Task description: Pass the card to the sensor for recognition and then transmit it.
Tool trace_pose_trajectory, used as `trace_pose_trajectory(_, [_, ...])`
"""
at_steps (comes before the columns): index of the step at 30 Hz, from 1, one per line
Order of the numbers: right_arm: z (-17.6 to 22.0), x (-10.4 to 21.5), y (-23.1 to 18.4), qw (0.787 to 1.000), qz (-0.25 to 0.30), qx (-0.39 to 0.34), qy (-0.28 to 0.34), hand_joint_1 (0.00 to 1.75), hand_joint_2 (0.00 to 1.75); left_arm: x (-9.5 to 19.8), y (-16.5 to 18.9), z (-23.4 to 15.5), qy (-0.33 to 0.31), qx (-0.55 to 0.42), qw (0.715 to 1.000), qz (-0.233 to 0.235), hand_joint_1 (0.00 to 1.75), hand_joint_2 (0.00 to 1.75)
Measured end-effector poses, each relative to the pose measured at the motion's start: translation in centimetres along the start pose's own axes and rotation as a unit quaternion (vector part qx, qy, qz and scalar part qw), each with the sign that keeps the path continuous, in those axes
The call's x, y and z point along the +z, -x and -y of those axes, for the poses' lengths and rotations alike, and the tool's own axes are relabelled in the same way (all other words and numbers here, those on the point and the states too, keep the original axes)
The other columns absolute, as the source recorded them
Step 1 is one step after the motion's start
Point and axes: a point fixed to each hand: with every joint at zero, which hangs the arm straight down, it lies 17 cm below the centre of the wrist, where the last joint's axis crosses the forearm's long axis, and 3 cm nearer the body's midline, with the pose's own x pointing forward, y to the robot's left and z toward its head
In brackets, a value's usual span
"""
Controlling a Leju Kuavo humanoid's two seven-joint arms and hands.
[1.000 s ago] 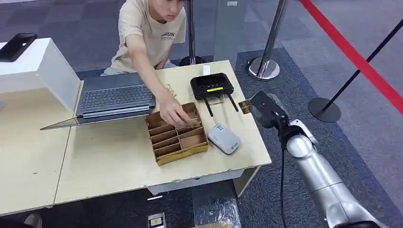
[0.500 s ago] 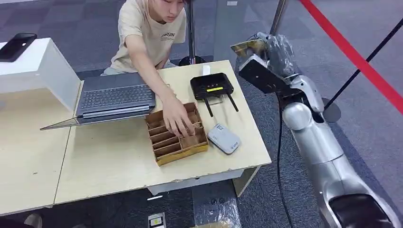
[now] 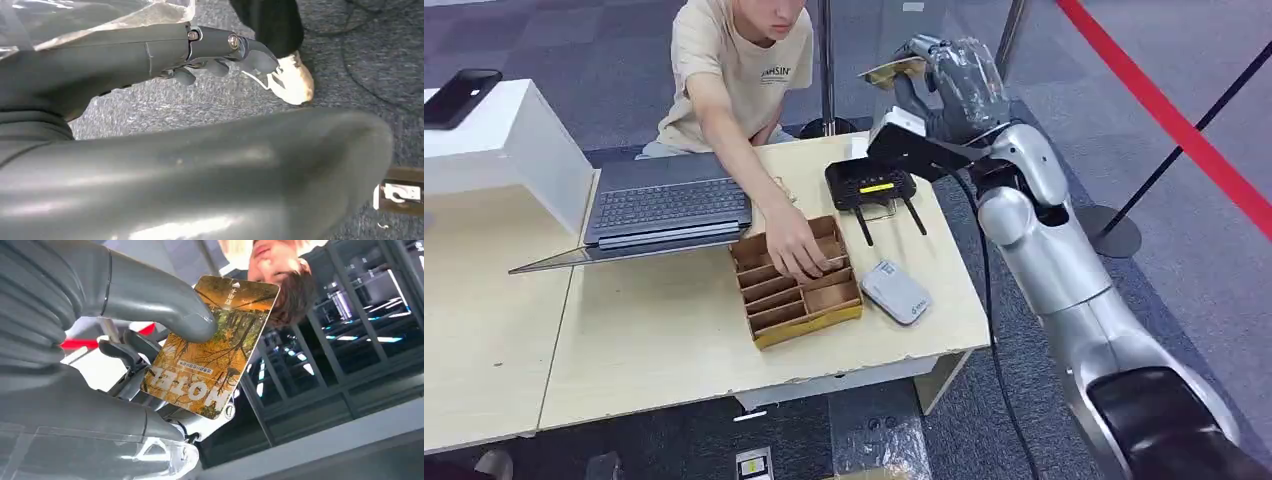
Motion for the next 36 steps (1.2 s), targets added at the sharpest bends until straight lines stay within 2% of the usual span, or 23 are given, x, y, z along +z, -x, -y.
trace_pose_trajectory(5, [-3.3, 0.6, -0.2, 0.998, 0.015, 0.047, -0.03, 1.75, 1.75, 0.0, -0.3, 0.3, 0.004, -0.009, 1.0, 0.001, 0.0, 0.0])
trace_pose_trajectory(12, [-7.0, 1.7, 0.1, 0.996, 0.011, 0.062, -0.07, 1.75, 1.75, 0.0, -0.7, 0.6, 0.009, -0.022, 1.0, 0.007, 0.0, 0.0])
trace_pose_trajectory(30, [-10.7, 2.7, -0.2, 0.992, 0.009, 0.057, -0.111, 1.75, 1.75, 0.0, -0.6, 0.8, 0.014, -0.029, 0.999, 0.007, 0.0, 0.0])
trace_pose_trajectory(31, [-10.9, 2.8, -0.3, 0.992, 0.008, 0.055, -0.112, 0.68, 1.75, 0.0, -0.6, 0.8, 0.014, -0.028, 0.999, 0.006, 0.0, 0.0])
trace_pose_trajectory(32, [-11.0, 2.8, -0.3, 0.992, 0.008, 0.053, -0.113, 0.0, 1.75, 0.1, -0.6, 0.8, 0.014, -0.028, 0.999, 0.006, 0.0, 0.0])
trace_pose_trajectory(36, [-12.0, 3.2, -0.4, 0.99, 0.004, 0.045, -0.134, 0.0, 1.75, 0.0, -0.6, 0.8, 0.013, -0.025, 1.0, 0.005, 0.0, 0.0])
